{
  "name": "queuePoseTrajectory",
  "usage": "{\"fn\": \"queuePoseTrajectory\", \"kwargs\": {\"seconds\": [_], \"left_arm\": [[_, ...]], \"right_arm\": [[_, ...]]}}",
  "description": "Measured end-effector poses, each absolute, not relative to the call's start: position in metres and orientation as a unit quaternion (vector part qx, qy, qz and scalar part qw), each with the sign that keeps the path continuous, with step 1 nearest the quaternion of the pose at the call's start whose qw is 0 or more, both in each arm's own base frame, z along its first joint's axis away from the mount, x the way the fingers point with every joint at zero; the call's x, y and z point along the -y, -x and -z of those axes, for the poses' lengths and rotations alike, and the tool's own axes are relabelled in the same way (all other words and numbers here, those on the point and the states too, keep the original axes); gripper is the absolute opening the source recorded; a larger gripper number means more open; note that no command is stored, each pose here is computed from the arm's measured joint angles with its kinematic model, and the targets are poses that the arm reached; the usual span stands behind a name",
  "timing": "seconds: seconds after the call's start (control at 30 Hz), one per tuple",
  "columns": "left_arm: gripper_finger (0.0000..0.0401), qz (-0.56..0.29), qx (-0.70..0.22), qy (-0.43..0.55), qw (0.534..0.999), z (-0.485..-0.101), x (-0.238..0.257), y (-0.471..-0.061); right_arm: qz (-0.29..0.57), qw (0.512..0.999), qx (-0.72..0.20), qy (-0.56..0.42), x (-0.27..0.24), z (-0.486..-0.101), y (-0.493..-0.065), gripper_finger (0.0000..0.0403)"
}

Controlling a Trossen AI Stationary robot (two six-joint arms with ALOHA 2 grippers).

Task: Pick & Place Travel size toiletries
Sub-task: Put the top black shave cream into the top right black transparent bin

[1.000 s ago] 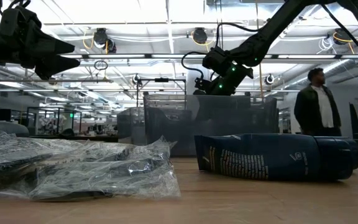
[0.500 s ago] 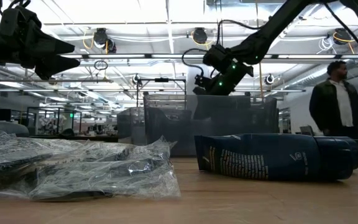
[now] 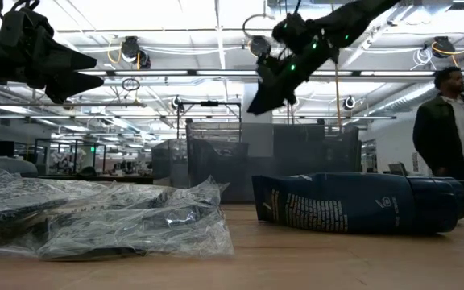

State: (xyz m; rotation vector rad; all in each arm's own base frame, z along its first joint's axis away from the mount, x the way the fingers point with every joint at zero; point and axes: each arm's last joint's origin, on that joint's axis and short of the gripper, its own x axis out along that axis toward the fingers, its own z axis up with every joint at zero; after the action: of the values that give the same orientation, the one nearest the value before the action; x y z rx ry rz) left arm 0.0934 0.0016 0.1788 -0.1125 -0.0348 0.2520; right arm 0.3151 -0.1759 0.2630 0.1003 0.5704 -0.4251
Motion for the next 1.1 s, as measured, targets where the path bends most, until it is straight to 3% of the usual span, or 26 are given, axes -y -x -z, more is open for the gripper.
{"fn": "queuePoseTrajectory", "kwargs": {"seconds": [0.23,0.47,0.87,1.1], "left_arm": [[0.0296,-0.126,0.017,0.056,0.99,-0.179,-0.002,-0.093],[0.0296,-0.126,0.017,0.056,0.99,-0.179,-0.002,-0.093],[0.0296,-0.126,0.017,0.056,0.99,-0.179,-0.002,-0.093],[0.0296,-0.126,0.017,0.056,0.99,-0.179,-0.002,-0.093]], "right_arm": [[0.166,0.945,-0.279,-0.035,0.134,-0.291,-0.302,0.0137],[0.127,0.963,-0.236,-0.036,0.089,-0.29,-0.274,0.0123],[0.087,0.986,-0.133,-0.052,0.043,-0.255,-0.2,0.0109],[-0.007,0.994,-0.095,-0.046,0.018,-0.23,-0.175,0.0109]]}}
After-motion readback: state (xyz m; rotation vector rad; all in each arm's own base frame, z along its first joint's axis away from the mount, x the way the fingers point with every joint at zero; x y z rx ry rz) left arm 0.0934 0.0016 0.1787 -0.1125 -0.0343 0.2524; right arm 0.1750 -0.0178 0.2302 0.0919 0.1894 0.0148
